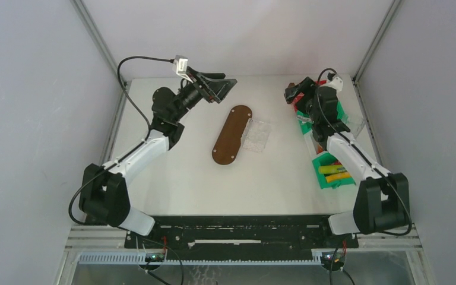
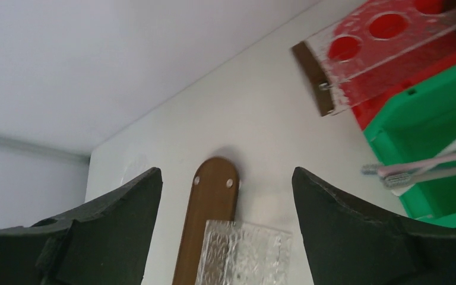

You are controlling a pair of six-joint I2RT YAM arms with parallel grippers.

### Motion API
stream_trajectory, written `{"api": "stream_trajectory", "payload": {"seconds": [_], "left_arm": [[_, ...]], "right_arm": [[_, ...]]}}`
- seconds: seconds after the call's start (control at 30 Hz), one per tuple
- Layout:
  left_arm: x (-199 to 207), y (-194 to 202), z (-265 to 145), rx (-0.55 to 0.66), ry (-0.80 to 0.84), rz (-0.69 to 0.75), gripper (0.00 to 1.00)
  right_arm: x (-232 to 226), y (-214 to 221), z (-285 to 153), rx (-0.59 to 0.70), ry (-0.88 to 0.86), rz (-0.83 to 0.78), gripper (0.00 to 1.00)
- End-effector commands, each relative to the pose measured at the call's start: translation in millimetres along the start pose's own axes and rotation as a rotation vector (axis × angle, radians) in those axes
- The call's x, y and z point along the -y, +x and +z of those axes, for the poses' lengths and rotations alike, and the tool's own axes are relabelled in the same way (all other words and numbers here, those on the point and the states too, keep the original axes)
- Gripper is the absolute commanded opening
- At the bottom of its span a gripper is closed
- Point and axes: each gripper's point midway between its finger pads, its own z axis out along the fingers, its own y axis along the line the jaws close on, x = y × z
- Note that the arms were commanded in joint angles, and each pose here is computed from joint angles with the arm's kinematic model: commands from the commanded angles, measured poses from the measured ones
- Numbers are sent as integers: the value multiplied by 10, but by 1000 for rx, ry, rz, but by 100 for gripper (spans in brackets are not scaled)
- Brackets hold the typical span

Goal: Prepare toiletry sets of a toothbrush and toothpaste on the tray
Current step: Pick up the toothpaste holder from the storage box.

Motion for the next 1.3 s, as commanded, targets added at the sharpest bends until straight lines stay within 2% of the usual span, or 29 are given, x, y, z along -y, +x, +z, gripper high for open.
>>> {"api": "stream_trajectory", "payload": {"seconds": [0.0,0.1,0.17,0.27,0.5,0.63,0.8,1.03,1.27], "left_arm": [[140,-105,-68,-51,2,142,86],[33,-32,-134,-104,-54,194,88],[57,-2,-138,-123,-37,201,87],[91,53,-145,-151,-8,197,87],[134,128,-171,-198,-1,225,88],[149,180,-156,-216,8,229,87],[139,206,-162,-231,2,242,87],[138,243,-161,-249,-3,254,88],[126,267,-156,-255,-1,251,88]], "right_arm": [[216,-455,199,238,190,221,87],[344,-540,308,304,255,291,85],[410,-556,403,326,280,333,82],[447,-580,551,325,274,384,72],[643,-499,788,299,307,519,66],[702,-506,902,306,346,510,66],[815,-402,1106,252,417,521,68],[989,-306,1181,235,449,593,68],[1127,-285,1320,220,467,593,69]]}}
